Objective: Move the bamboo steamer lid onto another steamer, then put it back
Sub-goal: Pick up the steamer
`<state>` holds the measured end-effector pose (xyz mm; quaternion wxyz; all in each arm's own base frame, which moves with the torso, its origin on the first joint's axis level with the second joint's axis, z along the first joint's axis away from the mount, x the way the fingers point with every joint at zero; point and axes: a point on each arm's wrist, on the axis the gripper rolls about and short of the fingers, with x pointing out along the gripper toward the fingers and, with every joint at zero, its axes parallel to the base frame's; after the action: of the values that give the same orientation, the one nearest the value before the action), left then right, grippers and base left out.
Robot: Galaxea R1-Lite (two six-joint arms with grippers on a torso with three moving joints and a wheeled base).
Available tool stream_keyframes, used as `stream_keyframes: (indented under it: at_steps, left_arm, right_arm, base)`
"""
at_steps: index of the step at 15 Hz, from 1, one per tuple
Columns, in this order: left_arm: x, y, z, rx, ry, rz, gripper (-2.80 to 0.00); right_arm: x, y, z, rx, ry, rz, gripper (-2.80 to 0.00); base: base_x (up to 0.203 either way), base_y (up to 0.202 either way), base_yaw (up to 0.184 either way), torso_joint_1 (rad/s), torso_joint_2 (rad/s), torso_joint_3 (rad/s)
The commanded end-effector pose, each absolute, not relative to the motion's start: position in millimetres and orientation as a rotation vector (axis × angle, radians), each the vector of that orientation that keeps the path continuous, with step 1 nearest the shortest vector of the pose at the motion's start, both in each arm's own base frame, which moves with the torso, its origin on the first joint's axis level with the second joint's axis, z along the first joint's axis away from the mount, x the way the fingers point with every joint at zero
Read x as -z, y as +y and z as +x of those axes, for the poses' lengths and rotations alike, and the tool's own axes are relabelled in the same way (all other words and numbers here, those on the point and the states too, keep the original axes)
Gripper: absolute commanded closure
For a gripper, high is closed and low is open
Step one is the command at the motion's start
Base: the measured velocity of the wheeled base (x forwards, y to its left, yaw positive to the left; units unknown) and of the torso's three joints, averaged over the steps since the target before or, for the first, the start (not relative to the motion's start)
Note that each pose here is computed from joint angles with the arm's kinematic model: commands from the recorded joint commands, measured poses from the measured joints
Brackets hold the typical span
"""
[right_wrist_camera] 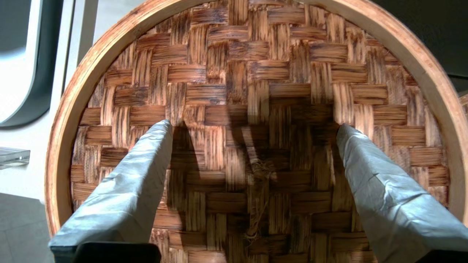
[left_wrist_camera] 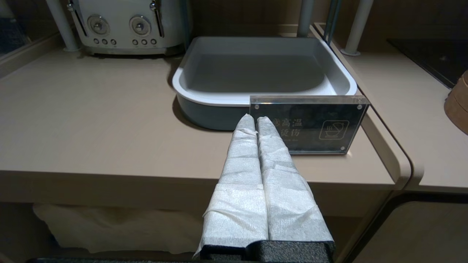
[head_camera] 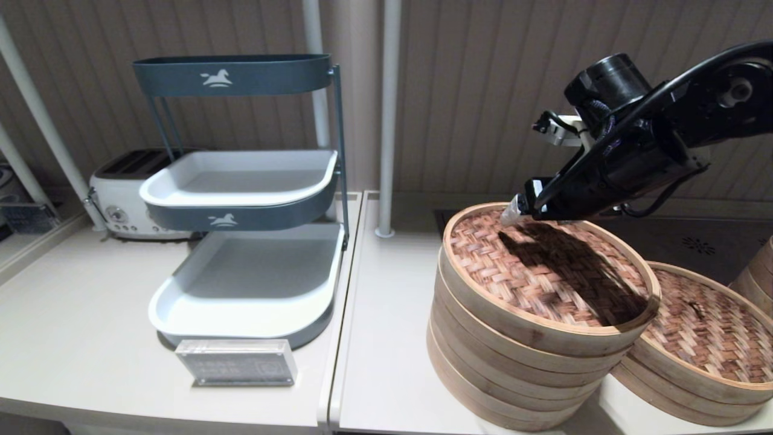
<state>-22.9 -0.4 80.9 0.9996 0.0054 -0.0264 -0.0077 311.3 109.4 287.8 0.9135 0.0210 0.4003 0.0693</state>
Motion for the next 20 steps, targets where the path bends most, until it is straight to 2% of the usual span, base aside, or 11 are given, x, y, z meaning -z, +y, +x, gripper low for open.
stream_keyframes:
  at_steps: [1, 10, 20]
  left_arm:
    - [-73.3, -0.3, -20.8, 0.015, -0.026, 0.011, 0.00]
    - [-73.3, -0.3, -20.8, 0.015, -0.026, 0.011, 0.00]
    - [-73.3, -0.3, -20.8, 0.015, -0.026, 0.011, 0.00]
  right_arm:
    - [-287.7, 110.5, 307.4, -0.144, 0.832, 0.049, -2.80]
    - [-285.5, 116.9, 300.6, -0.192, 0.839, -0.030, -2.80]
    - [-279.6, 113.1, 295.4, -0.118, 0.849, -0.103, -2.80]
  base:
    - [0.000, 0.000, 0.000, 0.000, 0.00, 0.000]
    - [0.000, 0.000, 0.000, 0.000, 0.00, 0.000]
    - [0.000, 0.000, 0.000, 0.000, 0.00, 0.000]
